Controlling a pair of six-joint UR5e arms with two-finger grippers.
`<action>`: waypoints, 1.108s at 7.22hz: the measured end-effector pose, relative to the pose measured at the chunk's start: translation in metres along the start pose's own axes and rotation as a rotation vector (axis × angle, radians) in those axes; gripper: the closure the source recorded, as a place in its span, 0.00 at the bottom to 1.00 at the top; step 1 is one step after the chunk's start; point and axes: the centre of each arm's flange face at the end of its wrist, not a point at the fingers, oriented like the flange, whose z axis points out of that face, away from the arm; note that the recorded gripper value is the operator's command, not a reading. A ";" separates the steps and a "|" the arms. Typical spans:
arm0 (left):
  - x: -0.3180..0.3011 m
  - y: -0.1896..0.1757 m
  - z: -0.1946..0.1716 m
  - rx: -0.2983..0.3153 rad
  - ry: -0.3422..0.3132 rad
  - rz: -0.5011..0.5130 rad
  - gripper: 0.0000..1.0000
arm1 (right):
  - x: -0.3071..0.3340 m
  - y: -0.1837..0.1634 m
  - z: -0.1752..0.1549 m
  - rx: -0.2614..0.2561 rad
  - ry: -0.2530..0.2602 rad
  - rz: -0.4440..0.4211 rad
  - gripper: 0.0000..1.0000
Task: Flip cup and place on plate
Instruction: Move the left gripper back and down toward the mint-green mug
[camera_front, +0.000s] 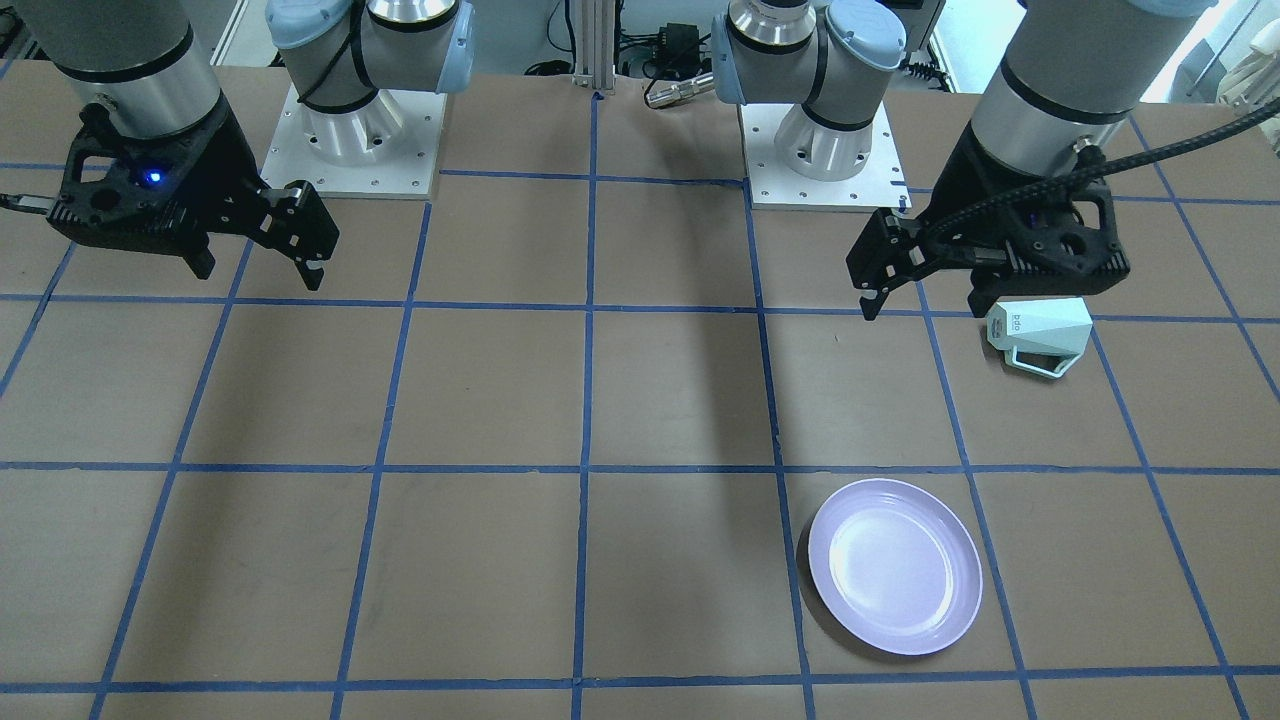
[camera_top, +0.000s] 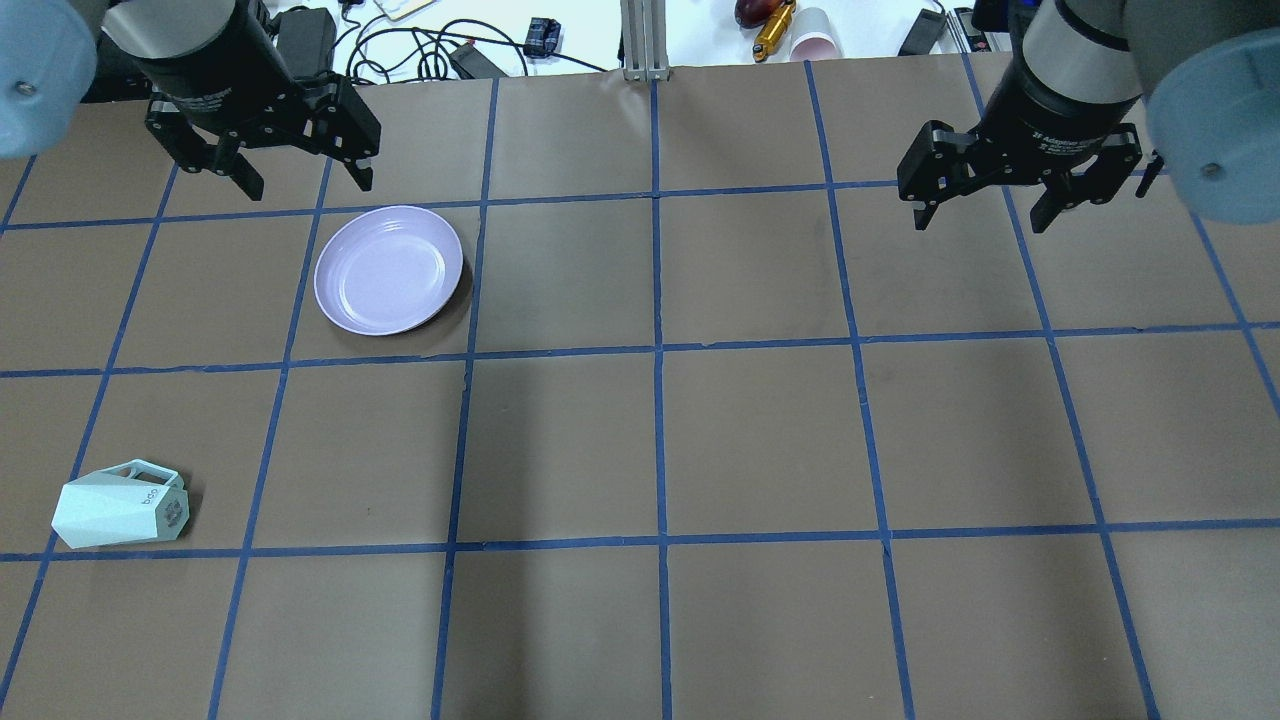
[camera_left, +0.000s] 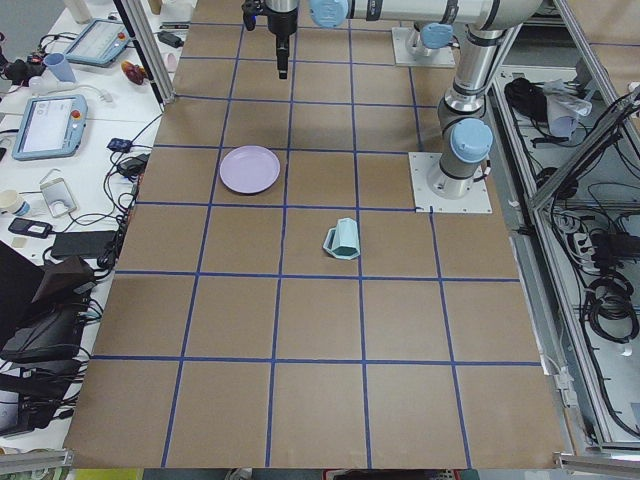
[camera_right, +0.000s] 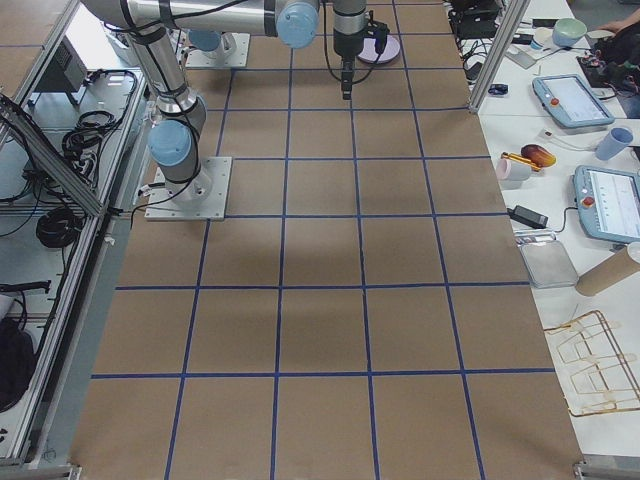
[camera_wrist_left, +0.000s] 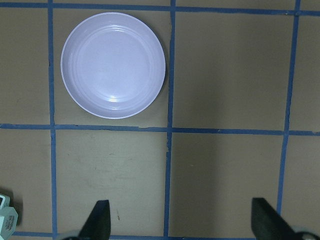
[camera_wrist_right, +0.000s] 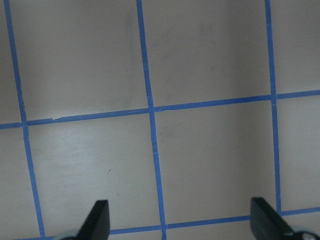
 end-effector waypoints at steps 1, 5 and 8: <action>-0.011 0.000 -0.003 0.003 -0.003 0.009 0.00 | 0.000 0.000 0.000 0.000 0.000 0.000 0.00; -0.049 0.005 -0.011 -0.012 -0.010 0.062 0.00 | 0.000 0.000 0.000 -0.001 0.000 0.000 0.00; -0.070 0.006 -0.015 -0.014 -0.011 0.133 0.00 | 0.000 0.000 0.000 0.000 0.000 0.000 0.00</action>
